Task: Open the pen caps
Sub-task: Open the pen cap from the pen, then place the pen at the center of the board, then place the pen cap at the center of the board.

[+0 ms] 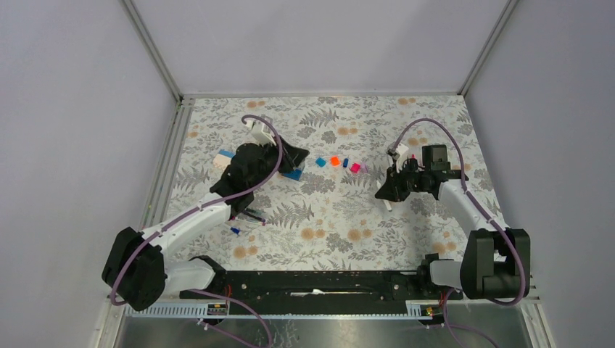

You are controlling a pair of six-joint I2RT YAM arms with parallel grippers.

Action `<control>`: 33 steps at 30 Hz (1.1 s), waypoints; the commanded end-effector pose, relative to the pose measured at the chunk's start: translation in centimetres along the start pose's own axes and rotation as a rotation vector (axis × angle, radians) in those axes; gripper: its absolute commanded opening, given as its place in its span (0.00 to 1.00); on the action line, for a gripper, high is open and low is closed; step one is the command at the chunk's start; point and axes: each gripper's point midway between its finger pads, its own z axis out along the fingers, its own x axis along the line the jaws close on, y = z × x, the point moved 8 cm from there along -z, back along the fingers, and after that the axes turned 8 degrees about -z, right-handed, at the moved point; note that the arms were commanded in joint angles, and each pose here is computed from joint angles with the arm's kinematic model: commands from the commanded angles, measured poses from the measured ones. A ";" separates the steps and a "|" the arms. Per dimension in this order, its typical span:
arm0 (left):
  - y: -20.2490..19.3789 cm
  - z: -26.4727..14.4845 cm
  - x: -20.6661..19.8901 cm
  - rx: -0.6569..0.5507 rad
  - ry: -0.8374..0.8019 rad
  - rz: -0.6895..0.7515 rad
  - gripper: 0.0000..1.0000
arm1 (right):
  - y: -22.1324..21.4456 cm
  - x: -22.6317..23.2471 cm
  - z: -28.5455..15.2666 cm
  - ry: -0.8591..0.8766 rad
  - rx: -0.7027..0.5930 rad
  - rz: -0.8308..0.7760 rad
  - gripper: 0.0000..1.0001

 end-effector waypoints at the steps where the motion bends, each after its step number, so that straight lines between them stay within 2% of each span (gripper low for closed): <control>1: -3.4 -0.9 2.0 0.148 0.026 -0.070 0.00 | -2.1 -0.7 -1.3 -0.153 0.179 -0.028 0.02; 7: -6.9 0.1 4.0 0.256 0.151 -0.085 0.00 | -3.9 -1.7 -1.2 -0.213 0.295 0.015 0.03; 15: -10.8 2.6 7.3 0.357 0.409 -0.050 0.00 | -5.1 -2.9 -0.5 -0.237 0.364 0.069 0.08; 26: -12.1 5.7 9.6 0.407 0.608 0.027 0.00 | -5.8 -4.4 0.3 -0.260 0.437 0.146 0.14; 33: -12.8 6.4 10.7 0.452 0.665 0.062 0.08 | -6.1 -4.9 0.6 -0.272 0.465 0.169 0.22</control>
